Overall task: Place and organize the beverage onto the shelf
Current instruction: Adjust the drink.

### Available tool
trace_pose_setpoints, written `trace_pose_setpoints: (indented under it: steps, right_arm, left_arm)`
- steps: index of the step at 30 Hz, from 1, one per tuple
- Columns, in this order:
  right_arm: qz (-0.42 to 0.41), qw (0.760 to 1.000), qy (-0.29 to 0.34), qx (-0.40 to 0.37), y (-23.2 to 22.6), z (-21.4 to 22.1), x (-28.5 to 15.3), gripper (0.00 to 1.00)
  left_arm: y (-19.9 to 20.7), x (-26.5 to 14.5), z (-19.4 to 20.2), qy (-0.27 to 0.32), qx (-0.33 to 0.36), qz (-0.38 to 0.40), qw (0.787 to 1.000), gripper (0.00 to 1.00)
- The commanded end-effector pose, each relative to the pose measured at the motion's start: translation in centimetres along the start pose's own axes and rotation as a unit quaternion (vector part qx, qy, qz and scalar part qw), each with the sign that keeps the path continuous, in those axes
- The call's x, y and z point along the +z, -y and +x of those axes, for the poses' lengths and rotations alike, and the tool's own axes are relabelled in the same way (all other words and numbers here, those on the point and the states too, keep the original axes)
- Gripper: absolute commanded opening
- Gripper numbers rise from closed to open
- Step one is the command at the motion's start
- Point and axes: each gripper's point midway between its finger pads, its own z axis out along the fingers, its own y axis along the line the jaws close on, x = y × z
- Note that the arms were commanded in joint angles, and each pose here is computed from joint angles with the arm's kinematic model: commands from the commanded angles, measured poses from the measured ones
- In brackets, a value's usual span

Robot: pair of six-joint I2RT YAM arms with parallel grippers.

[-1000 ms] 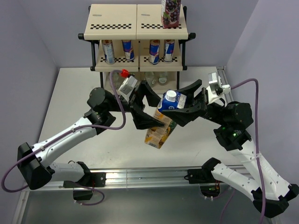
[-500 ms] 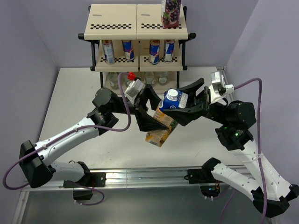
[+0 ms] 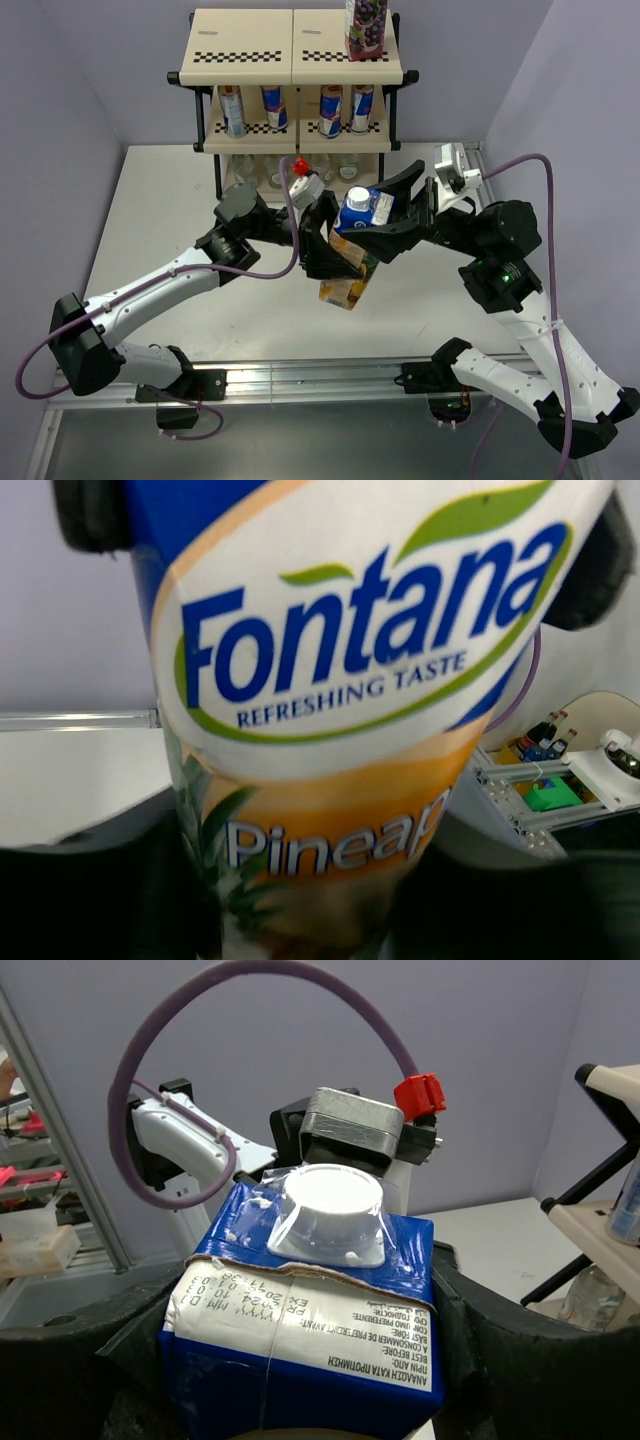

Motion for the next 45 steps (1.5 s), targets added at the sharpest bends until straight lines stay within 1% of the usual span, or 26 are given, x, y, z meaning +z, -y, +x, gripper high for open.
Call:
trace_pose_setpoints:
  steps: [1,2,3,5,7,8,10,11,12,15,18,19,23,27,28,31,33,34,35,36,37,38,39,42,44,45]
  right_arm:
    - [-0.026,0.976,0.177,-0.128,-4.7,-12.3,-1.5,0.00]
    - [-0.026,0.976,0.177,-0.127,-4.7,-12.3,-1.4,0.00]
    - [-0.024,0.975,0.180,-0.130,-4.6,-12.4,-1.4,0.00]
    - [-0.016,0.976,0.178,-0.128,-4.2,-12.3,-1.3,0.00]
    - [-0.007,0.977,0.169,-0.131,-3.8,-12.1,-1.2,0.28]
    - [-0.002,0.977,0.168,-0.133,-3.7,-12.1,-1.3,0.61]
    - [0.030,0.977,0.168,-0.128,-2.7,-12.1,-1.5,0.78]
    - [0.041,0.976,0.171,-0.130,-2.6,-12.4,-1.9,0.94]
    - [0.062,0.977,0.157,-0.132,-1.9,-12.1,-2.0,0.99]
    - [0.161,0.969,0.142,-0.119,1.3,-11.9,-3.1,1.00]
    - [0.264,0.949,0.134,-0.111,4.1,-11.9,-5.3,1.00]
    - [0.285,0.943,0.136,-0.109,4.5,-12.0,-6.0,1.00]
    - [0.372,0.914,0.134,-0.095,6.5,-11.2,-9.0,1.00]
    - [0.405,0.903,0.118,-0.080,7.5,-9.1,-10.4,1.00]
    - [0.413,0.901,0.111,-0.076,7.9,-8.3,-10.6,1.00]
    - [0.431,0.894,0.102,-0.065,8.6,-7.1,-11.1,1.00]
    - [0.434,0.893,0.097,-0.061,8.8,-6.6,-11.2,1.00]
    - [0.434,0.894,0.093,-0.059,8.9,-6.2,-11.2,1.00]
    - [0.435,0.894,0.091,-0.058,9.0,-6.0,-11.2,1.00]
    - [0.438,0.893,0.089,-0.055,9.1,-5.7,-11.3,1.00]
    - [0.439,0.893,0.087,-0.055,9.2,-5.4,-11.4,1.00]
    - [0.439,0.893,0.085,-0.055,9.2,-5.2,-11.4,1.00]
    - [0.442,0.891,0.081,-0.055,9.4,-4.9,-11.5,1.00]
    - [0.450,0.888,0.073,-0.061,9.6,-4.5,-11.8,1.00]
    - [0.457,0.884,0.067,-0.066,9.8,-4.4,-12.1,1.00]
    - [0.458,0.884,0.064,-0.067,9.8,-4.3,-12.1,1.00]
  left_arm:
    - [0.5,0.1,-0.5,-0.007,0.020,0.008,1.000,0.43]
    - [0.5,0.2,-0.6,-0.007,0.019,0.008,1.000,0.26]
    - [0.4,0.2,-0.7,-0.006,0.020,0.005,1.000,0.01]
    - [-0.1,0.2,-1.4,0.000,0.028,-0.016,0.999,0.01]
    - [-0.6,0.0,-2.2,0.009,0.038,-0.042,0.998,0.01]
    - [-1.0,-0.2,-3.3,0.025,0.049,-0.070,0.996,0.01]
    - [-1.8,-0.6,-5.0,0.034,0.070,-0.115,0.990,0.01]
    - [-1.7,-1.0,-6.2,0.046,0.081,-0.134,0.987,0.01]
    - [-2.8,-1.6,-7.7,0.069,0.091,-0.182,0.977,0.01]
    - [-2.6,-3.1,-11.4,0.107,0.132,-0.239,0.956,0.00]
    - [-2.6,-5.2,-15.6,0.155,0.171,-0.305,0.924,0.00]
    - [-3.0,-6.6,-17.5,0.183,0.183,-0.350,0.901,0.00]
    - [-2.6,-11.0,-22.9,0.253,0.232,-0.450,0.824,0.00]
    - [-1.4,-14.3,-27.8,0.289,0.294,-0.517,0.750,0.00]
    - [0.0,-15.2,-29.9,0.304,0.324,-0.527,0.724,0.00]
    - [-0.6,-16.5,-33.1,0.310,0.359,-0.575,0.667,0.00]
    - [-1.1,-17.5,-35.0,0.313,0.370,-0.598,0.639,0.00]
    - [0.8,-18.4,-37.4,0.339,0.381,-0.593,0.623,0.00]
    - [-2.4,-18.0,-37.1,0.315,0.377,-0.606,0.625,0.00]
    - [-3.2,-19.4,-38.1,0.314,0.387,-0.613,0.613,0.00]
    - [-1.9,-20.3,-39.9,0.340,0.391,-0.608,0.602,0.00]
    - [-4.5,-20.8,-39.9,0.330,0.389,-0.621,0.595,0.00]
    - [-4.8,-22.4,-40.7,0.334,0.399,-0.632,0.574,0.00]
    - [-4.6,-24.2,-42.6,0.363,0.429,-0.627,0.539,0.00]
    - [-4.7,-24.6,-43.0,0.376,0.438,-0.612,0.540,0.00]
    - [-4.3,-25.7,-43.5,0.387,0.447,-0.610,0.527,0.00]
